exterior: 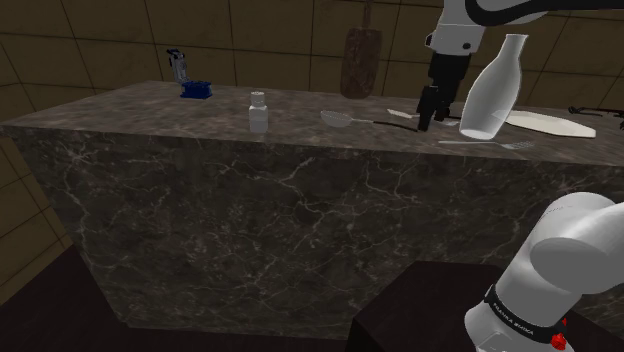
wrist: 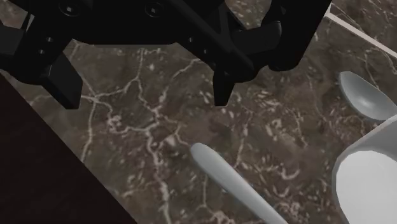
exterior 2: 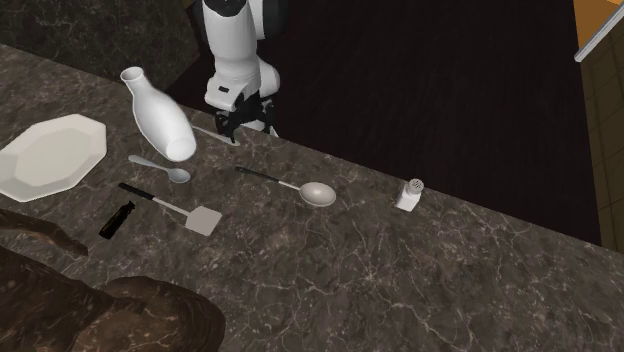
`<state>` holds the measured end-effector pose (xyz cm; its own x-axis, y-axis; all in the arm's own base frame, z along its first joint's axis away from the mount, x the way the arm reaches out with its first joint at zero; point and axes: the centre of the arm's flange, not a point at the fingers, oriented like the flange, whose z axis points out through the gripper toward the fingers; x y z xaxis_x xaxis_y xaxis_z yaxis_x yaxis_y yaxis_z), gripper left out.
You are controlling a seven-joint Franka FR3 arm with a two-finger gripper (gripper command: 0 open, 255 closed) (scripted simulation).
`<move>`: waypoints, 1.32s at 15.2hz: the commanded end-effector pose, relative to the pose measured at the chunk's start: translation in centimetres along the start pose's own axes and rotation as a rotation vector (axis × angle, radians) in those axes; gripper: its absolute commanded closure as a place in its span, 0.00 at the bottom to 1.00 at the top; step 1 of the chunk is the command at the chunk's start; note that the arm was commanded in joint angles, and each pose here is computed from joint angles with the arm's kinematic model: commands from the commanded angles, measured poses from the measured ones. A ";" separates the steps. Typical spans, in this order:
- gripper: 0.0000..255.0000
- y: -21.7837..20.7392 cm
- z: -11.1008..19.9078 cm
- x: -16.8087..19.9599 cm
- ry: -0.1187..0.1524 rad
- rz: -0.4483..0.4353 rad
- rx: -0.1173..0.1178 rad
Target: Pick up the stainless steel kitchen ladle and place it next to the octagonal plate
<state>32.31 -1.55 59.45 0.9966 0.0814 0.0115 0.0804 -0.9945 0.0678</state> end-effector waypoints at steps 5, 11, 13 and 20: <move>0.00 0.1 -0.2 4.8 0.027 -0.254 -0.007; 0.00 -2.1 -0.8 11.7 0.067 -0.635 -0.019; 0.00 -3.4 -1.1 13.8 0.080 -0.762 -0.022; 0.00 -3.5 2.1 14.1 0.081 -0.768 -0.022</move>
<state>46.02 3.04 57.80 0.6575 0.7530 0.0254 0.7473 -0.6560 0.1060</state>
